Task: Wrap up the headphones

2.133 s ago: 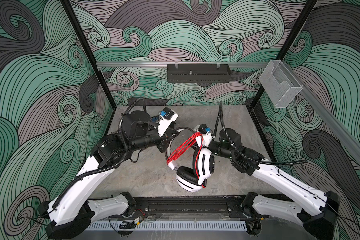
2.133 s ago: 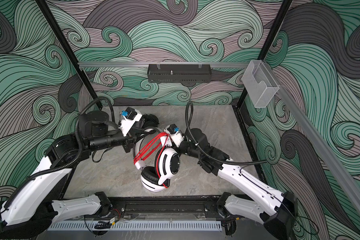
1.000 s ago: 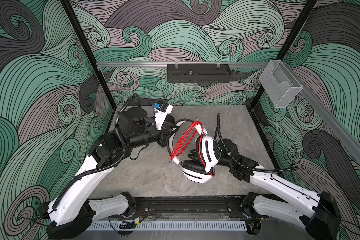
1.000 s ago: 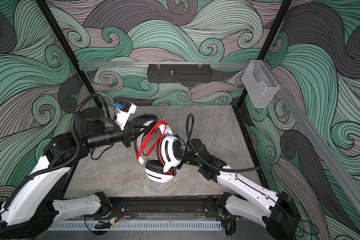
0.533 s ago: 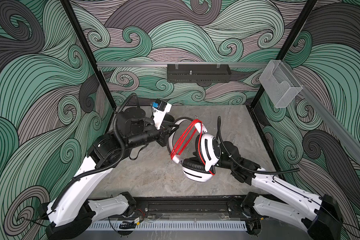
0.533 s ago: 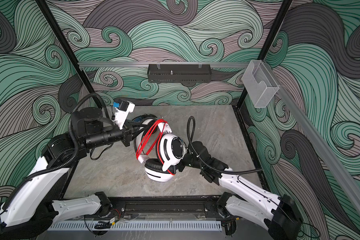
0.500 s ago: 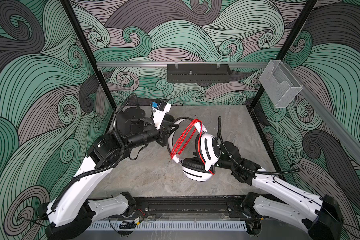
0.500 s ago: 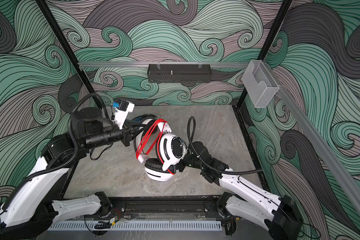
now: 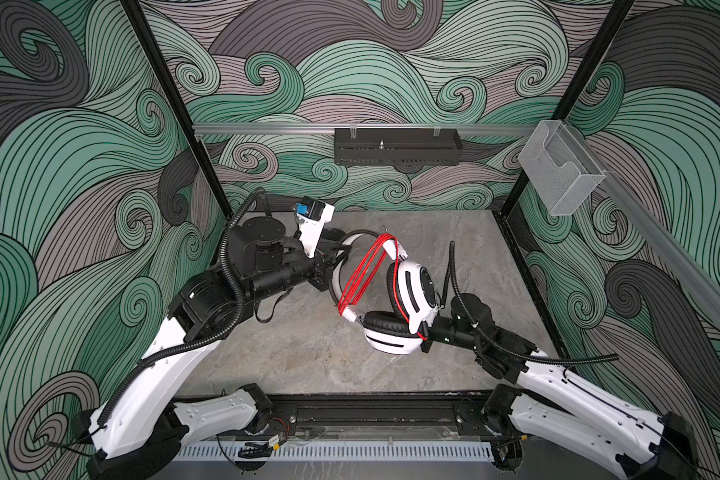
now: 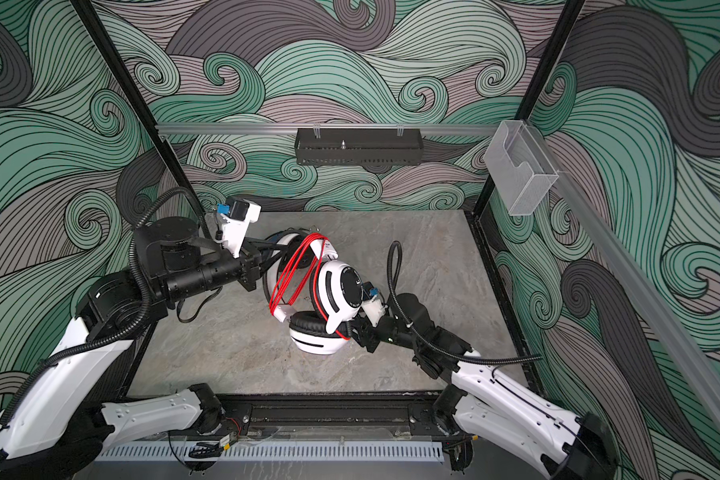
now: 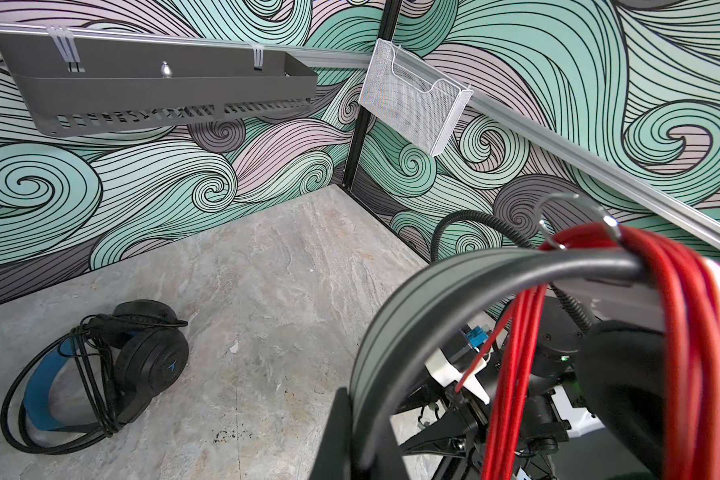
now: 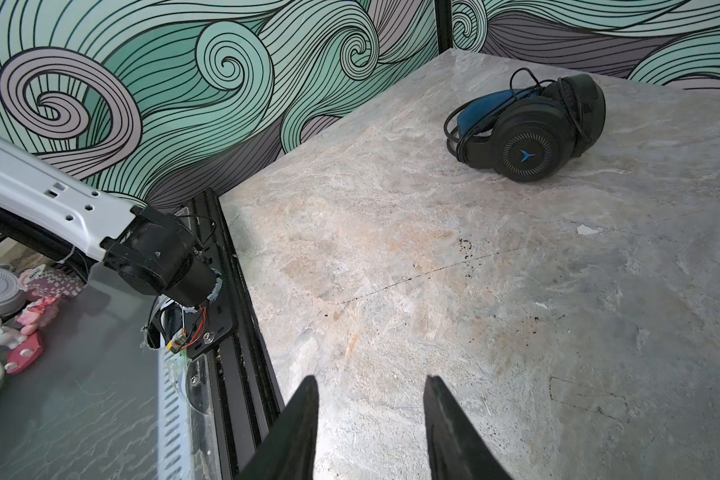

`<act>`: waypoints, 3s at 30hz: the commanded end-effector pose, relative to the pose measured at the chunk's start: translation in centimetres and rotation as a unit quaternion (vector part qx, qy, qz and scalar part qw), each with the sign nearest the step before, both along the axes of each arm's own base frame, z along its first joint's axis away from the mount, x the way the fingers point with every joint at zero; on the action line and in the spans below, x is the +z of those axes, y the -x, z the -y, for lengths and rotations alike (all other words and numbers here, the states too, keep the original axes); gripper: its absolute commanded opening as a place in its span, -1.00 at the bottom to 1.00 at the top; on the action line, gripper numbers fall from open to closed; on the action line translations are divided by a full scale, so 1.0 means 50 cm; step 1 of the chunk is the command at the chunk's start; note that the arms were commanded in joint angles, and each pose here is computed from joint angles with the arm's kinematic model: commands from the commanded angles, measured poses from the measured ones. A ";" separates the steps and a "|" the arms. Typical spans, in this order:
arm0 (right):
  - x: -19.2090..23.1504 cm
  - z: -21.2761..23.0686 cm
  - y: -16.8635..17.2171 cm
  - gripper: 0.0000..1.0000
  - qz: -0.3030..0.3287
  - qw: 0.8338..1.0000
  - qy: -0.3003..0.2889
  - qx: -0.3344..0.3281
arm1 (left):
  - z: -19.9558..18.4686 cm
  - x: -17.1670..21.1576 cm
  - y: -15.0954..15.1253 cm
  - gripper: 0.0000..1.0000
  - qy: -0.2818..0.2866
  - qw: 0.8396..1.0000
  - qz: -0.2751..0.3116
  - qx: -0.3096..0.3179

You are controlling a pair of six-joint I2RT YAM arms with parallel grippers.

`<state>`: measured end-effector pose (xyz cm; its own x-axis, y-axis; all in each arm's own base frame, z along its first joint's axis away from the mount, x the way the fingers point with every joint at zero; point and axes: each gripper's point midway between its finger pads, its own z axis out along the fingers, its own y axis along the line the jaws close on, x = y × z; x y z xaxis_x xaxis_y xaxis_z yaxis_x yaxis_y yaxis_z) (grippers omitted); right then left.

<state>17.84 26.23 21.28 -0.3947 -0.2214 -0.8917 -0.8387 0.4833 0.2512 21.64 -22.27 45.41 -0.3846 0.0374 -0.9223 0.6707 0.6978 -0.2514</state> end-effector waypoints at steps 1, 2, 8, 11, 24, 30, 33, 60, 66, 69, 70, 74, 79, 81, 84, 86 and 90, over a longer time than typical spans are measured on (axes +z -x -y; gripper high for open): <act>-0.027 0.011 0.005 -0.17 -0.015 1.000 0.016 -0.005 | -0.014 0.102 0.007 -1.00 0.084 0.995 0.044 0.012; -0.026 0.010 0.006 -0.19 -0.015 1.000 0.015 -0.003 | -0.015 0.102 0.006 -1.00 0.084 0.995 0.043 0.013; -0.060 0.009 0.025 -0.49 -0.040 0.999 0.025 0.016 | -0.041 0.107 -0.009 -1.00 0.081 0.994 0.044 0.056; -0.067 0.018 0.024 -0.49 -0.039 0.999 0.028 0.007 | -0.064 0.110 -0.022 -1.00 0.079 0.992 0.044 0.092; -0.035 0.014 0.026 -0.29 -0.028 1.000 -0.003 0.007 | -0.053 0.080 -0.032 -1.00 0.074 0.993 0.020 0.093; -0.036 0.005 0.025 -0.36 -0.028 0.999 -0.003 0.016 | -0.051 0.086 -0.032 -1.00 0.083 0.992 0.018 0.093; -0.026 0.002 0.031 -0.14 -0.031 0.999 -0.014 0.023 | -0.055 0.090 -0.030 -1.00 0.085 0.992 0.019 0.095; 0.014 0.083 0.022 0.31 0.062 0.997 0.038 -0.037 | -0.094 0.054 -0.041 -1.00 0.045 0.988 0.007 0.145; 0.022 0.086 0.021 -0.12 0.083 0.995 0.037 -0.036 | -0.111 0.080 -0.039 -1.00 0.041 0.987 0.020 0.151; 0.027 0.086 0.019 -0.25 0.089 0.994 0.045 -0.035 | -0.121 0.088 -0.038 -1.00 0.050 0.985 0.025 0.161; 0.025 0.088 0.017 -0.21 0.089 0.994 0.050 -0.037 | -0.125 0.092 -0.038 -1.00 0.053 0.985 0.026 0.164; 0.030 0.085 0.020 0.20 0.090 0.995 0.038 -0.034 | -0.128 0.100 -0.044 -1.00 0.057 0.983 0.027 0.171; 0.086 0.068 0.029 0.38 0.106 0.994 0.007 -0.013 | -0.119 0.072 -0.067 -1.00 0.039 0.983 0.012 0.182; 0.109 0.066 0.034 0.39 0.116 0.993 -0.004 -0.007 | -0.124 0.057 -0.080 -1.00 0.033 0.980 0.007 0.195; 0.147 0.058 0.052 0.40 0.130 0.991 -0.016 0.021 | -0.135 0.034 -0.109 -1.00 0.033 0.976 -0.010 0.216; 0.173 0.055 0.062 0.40 0.143 0.989 -0.016 0.035 | -0.141 0.016 -0.129 -1.00 0.031 0.973 -0.019 0.228; 0.209 0.055 0.080 0.41 0.176 0.983 -0.009 0.054 | -0.185 -0.015 -0.166 -1.00 0.035 0.962 -0.041 0.267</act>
<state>14.91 23.40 30.97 -0.0878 -0.1980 -0.9763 -0.9007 0.4344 -0.0071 28.54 -14.05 42.07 -0.4769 -0.1067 -0.8724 0.2436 0.9377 -0.2479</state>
